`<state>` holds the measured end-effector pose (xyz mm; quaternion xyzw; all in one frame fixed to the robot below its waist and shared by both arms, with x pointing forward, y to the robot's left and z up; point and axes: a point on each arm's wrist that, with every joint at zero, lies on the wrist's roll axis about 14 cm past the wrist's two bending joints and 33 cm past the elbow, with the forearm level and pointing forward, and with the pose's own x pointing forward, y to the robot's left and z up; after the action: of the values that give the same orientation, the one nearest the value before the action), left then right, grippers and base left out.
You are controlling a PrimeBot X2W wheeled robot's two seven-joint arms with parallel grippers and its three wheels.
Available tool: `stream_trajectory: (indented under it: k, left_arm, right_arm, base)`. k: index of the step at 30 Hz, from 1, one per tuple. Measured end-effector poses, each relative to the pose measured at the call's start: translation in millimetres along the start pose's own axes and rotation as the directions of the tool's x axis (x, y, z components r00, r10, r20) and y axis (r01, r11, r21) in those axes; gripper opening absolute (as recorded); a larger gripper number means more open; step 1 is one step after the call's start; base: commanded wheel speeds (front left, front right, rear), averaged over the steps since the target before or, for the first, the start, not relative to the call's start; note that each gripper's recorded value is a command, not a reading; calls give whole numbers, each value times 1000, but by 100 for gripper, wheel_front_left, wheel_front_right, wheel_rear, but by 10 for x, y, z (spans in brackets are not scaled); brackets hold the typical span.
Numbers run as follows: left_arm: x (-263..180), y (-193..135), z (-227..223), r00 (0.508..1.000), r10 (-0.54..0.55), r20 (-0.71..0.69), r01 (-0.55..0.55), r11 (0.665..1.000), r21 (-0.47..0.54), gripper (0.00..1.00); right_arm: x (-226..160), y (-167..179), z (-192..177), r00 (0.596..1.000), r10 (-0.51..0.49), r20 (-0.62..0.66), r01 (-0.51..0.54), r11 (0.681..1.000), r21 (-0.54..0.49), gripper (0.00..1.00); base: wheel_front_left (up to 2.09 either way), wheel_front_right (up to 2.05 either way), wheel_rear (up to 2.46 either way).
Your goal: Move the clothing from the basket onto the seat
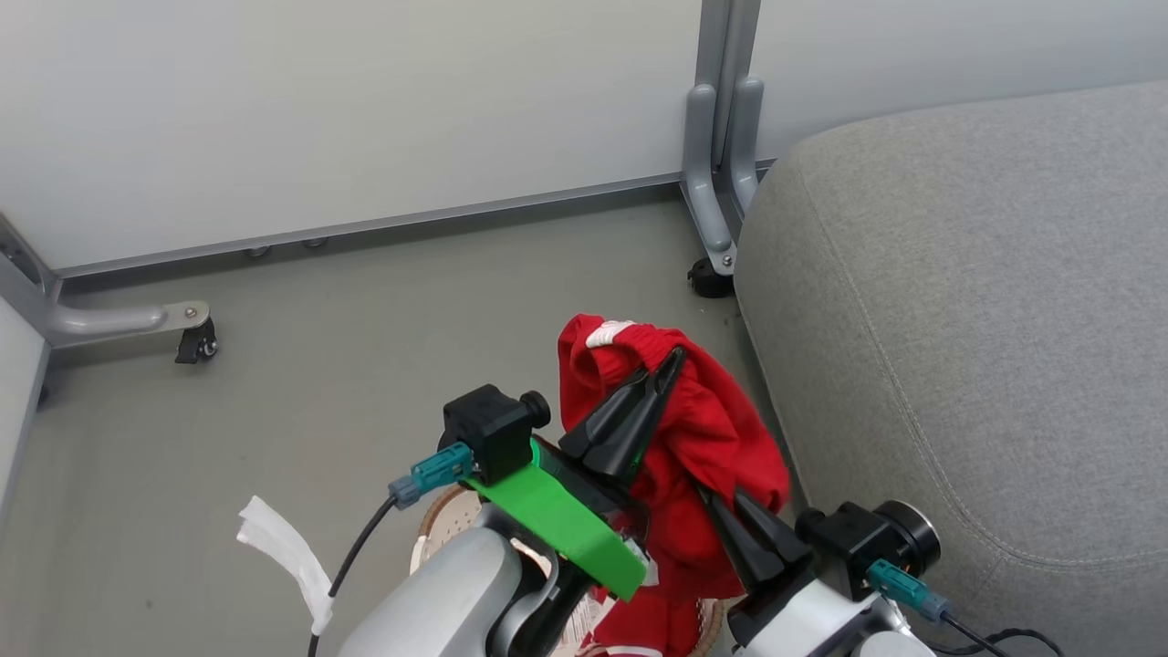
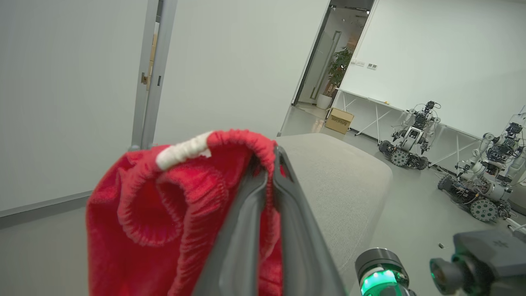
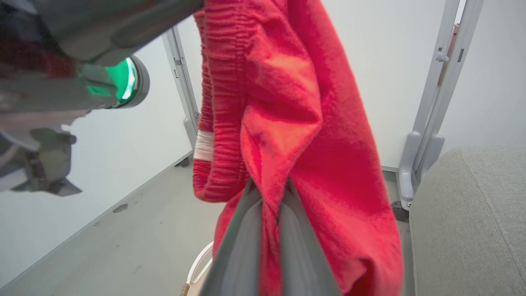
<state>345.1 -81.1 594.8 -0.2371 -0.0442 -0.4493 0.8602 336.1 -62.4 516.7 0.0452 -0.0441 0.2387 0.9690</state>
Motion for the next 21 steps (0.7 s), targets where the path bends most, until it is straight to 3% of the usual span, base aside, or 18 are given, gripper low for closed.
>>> stream_trajectory:
  k: [1,2,3,4,21]
  left_arm:
    - [-4,18,-16,1000,7,-6,-7,1000,-4,0]
    - [-7,36,-32,1000,14,-15,-15,1000,-5,20]
    - [-11,54,-47,1000,22,-22,-22,1000,-3,55]
    - [-15,76,-65,999,32,-31,-32,999,1,100]
    - [-58,278,-145,991,88,-96,-83,995,60,100]
  right_arm:
    - [1,-1,-4,1000,0,-1,0,1000,0,0]
    - [1,-3,-8,1000,0,-3,0,1000,1,0]
    - [2,-4,-12,1000,-1,-4,1,1000,2,0]
    - [2,-6,-16,1000,-1,-5,1,1000,3,0]
    - [9,-38,-59,1000,-12,-17,12,1000,12,0]
  base:
    - [0,0,0]
    - [0,0,0]
    - [0,0,0]
    - [0,0,0]
    - [0,0,0]
